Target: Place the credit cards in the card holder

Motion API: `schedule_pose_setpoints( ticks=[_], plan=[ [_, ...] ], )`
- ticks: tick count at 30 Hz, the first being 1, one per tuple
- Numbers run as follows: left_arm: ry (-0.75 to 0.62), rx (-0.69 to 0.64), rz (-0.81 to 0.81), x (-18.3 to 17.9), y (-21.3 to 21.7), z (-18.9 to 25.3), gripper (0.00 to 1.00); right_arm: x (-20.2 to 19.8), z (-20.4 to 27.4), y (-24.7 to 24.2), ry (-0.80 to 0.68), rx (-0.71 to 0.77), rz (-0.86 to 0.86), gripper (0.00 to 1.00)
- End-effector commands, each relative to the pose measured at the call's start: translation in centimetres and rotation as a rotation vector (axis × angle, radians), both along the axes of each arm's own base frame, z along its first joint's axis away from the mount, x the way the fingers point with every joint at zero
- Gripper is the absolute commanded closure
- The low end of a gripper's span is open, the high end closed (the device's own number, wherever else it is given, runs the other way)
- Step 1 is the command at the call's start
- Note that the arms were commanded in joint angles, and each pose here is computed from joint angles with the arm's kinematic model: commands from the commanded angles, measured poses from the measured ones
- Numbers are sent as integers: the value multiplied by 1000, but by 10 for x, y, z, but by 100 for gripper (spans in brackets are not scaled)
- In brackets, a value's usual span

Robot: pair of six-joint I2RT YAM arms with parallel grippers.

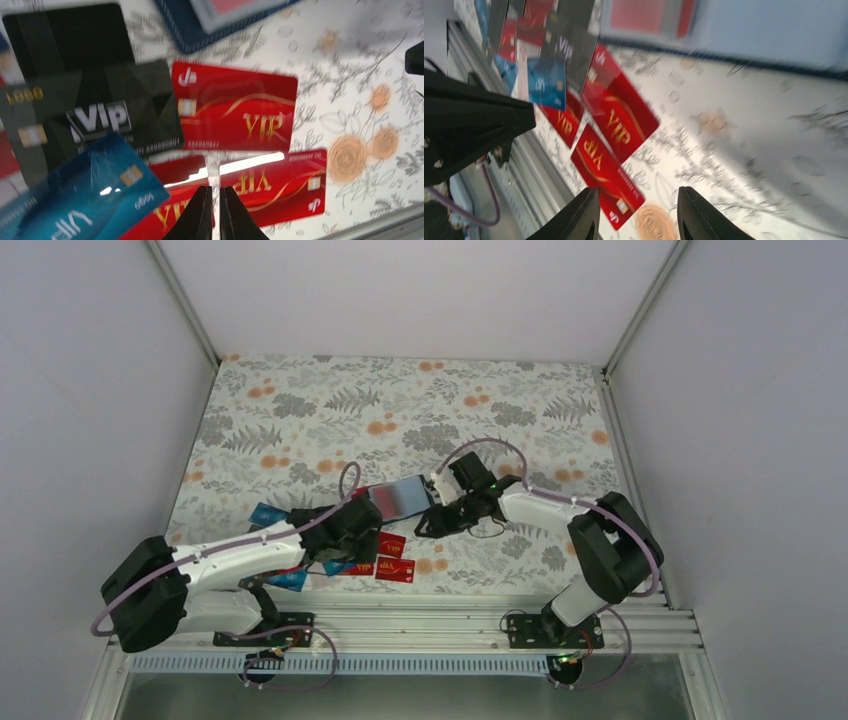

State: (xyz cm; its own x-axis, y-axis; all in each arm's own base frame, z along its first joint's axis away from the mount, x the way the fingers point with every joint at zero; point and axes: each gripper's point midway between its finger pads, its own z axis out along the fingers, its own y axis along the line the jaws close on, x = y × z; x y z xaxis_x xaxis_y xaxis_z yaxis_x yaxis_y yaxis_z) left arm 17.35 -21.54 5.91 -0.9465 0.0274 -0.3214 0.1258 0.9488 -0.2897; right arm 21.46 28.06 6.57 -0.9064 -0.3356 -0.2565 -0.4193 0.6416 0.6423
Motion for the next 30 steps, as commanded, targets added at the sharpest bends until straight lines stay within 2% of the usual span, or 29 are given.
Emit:
schedule_pose_setpoints(
  ticks=[1,9,18,30],
  plan=[
    [77,-27,40,-29,2,-8,92,-30,3,20,-4,76,127,58],
    [123,-49,7,-65,-9,-11,87,-63,-6,50,6,100,246,58],
    [183,-69,8,-96,-17,-20,78,-68,-53,50,36,-30,239,59],
    [231,-143,144,-103,-11,-32,48,-95,-68,49,87,-61,286,59]
  ],
)
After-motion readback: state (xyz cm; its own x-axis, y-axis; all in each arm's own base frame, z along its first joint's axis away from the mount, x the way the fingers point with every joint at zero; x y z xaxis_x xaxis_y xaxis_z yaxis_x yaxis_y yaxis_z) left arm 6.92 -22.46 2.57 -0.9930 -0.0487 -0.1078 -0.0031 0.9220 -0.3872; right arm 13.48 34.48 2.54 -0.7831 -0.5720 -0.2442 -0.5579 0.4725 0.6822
